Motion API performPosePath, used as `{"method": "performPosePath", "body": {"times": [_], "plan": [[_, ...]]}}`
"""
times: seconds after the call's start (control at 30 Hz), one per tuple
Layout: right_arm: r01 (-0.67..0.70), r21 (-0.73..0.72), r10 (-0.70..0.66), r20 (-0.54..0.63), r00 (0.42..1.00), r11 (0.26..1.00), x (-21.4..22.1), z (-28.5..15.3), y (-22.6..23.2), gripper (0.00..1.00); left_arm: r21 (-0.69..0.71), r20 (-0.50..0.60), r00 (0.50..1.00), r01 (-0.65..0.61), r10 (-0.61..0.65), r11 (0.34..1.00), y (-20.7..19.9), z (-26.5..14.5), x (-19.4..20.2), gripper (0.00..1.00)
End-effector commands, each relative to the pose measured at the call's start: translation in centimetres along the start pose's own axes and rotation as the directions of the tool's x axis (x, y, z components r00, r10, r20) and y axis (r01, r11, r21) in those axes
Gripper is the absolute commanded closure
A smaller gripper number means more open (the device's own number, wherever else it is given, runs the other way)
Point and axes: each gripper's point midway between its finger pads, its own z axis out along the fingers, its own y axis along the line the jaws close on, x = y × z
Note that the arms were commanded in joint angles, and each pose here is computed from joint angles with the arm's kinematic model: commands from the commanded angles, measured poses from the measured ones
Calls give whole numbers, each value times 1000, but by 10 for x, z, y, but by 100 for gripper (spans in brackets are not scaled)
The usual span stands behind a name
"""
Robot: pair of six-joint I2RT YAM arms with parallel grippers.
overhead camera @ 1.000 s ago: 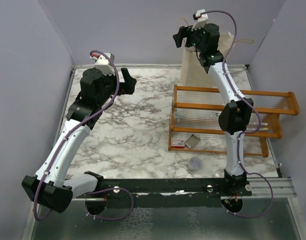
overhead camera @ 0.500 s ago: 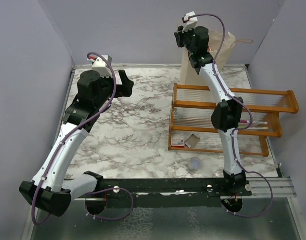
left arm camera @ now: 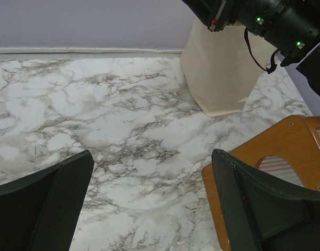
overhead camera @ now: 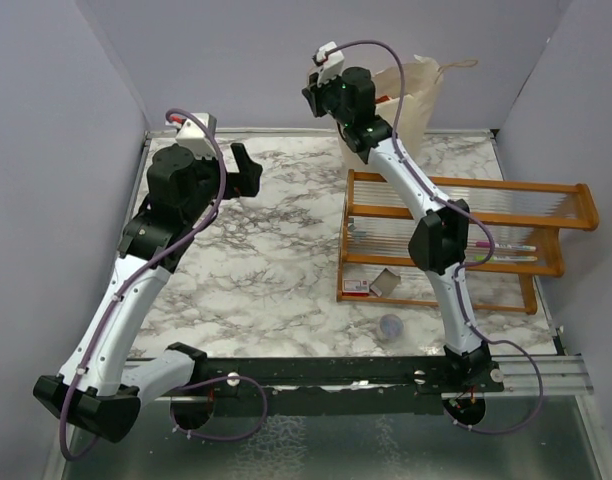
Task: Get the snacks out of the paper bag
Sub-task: Move the paper bag to the center of the board.
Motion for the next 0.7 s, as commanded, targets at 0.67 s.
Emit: {"method": "performPosePath", "body": {"times": [0.67], "plan": [[-196, -300, 184, -68, 981, 934, -74, -76, 191, 61, -118, 87, 995, 54, -44, 992, 21, -37, -16, 1]]}}
